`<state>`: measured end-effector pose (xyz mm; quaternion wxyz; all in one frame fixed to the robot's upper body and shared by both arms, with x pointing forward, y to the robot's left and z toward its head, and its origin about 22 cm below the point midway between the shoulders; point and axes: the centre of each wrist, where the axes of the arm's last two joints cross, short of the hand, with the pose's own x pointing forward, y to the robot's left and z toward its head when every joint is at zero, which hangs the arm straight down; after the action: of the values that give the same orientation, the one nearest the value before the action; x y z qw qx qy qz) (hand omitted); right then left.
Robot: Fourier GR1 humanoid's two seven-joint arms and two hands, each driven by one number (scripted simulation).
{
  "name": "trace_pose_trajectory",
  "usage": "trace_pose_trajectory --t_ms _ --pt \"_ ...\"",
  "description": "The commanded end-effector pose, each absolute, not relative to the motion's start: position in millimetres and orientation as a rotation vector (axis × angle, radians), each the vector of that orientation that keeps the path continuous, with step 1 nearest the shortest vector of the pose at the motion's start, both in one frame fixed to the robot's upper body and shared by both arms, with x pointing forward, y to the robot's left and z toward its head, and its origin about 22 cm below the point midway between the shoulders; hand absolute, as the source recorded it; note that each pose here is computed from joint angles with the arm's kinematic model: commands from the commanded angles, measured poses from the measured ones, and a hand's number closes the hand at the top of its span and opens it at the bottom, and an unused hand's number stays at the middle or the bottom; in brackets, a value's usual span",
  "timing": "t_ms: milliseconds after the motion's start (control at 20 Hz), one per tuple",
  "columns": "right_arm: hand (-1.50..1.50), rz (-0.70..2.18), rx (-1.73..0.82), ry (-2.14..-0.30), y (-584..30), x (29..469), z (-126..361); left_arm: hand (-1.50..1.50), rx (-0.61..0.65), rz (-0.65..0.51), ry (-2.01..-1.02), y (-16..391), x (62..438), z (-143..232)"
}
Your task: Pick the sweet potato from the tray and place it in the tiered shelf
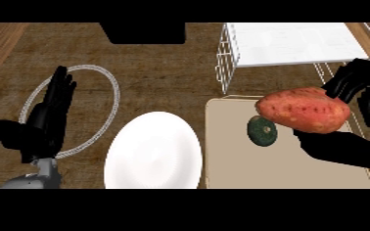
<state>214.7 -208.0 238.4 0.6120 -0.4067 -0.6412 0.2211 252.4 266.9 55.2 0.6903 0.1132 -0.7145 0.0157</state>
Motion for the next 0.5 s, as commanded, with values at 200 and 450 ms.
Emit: trace_pose_trajectory --t_ms 200,450 --pt "1.5 0.397 -1.001 -1.436 -233 260 245 0.0 0.257 0.047 -1.623 254 258 67" --pt "1.5 0.347 -1.015 -1.458 -259 299 234 0.0 0.244 0.048 -1.606 268 252 59"
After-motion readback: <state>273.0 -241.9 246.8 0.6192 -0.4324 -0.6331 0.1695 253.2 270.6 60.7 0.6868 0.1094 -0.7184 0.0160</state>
